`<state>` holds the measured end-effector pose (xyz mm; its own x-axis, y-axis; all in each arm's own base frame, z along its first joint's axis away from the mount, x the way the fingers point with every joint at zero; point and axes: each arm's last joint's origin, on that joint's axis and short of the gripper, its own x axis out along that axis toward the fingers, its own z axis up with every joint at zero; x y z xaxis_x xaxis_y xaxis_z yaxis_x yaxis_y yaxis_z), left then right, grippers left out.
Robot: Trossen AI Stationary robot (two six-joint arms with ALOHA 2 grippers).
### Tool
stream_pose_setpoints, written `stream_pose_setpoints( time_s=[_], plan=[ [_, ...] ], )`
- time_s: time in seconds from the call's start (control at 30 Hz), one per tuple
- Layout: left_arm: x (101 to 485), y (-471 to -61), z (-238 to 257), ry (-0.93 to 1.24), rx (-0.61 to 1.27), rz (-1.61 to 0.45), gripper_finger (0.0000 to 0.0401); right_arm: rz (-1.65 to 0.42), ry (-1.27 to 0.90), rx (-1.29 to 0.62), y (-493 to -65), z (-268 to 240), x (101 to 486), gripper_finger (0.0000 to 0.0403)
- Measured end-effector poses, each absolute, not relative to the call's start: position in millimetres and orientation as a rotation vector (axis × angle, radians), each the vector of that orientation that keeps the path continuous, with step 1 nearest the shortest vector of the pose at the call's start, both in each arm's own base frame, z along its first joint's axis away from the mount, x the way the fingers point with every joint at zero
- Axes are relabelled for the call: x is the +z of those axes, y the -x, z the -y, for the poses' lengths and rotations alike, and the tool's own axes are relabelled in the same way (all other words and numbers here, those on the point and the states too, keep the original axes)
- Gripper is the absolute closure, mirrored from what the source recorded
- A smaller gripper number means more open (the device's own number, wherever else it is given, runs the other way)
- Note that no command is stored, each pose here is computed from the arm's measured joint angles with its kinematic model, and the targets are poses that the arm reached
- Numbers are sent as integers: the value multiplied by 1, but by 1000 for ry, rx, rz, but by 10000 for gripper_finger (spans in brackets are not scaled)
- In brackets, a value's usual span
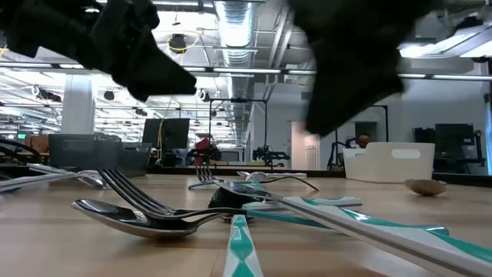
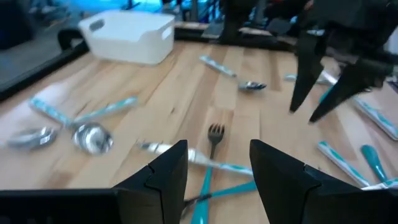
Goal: Sort silverware by color (type)
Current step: Put the blue patterned knife into the bottom left white bin
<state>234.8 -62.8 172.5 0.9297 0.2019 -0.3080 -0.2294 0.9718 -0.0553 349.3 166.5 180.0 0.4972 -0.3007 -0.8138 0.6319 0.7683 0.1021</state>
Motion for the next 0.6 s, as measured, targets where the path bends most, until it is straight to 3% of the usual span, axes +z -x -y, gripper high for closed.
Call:
stream_pose_setpoints(
  time_s=[0.3, 0.6],
  plan=[
    [170, -222, 75, 149, 298, -350, 242, -928, -423, -611, -389, -100, 153, 262],
    [171, -213, 81, 194, 363, -337, 242, -916, -400, -542, -392, -104, 155, 262]
  ],
)
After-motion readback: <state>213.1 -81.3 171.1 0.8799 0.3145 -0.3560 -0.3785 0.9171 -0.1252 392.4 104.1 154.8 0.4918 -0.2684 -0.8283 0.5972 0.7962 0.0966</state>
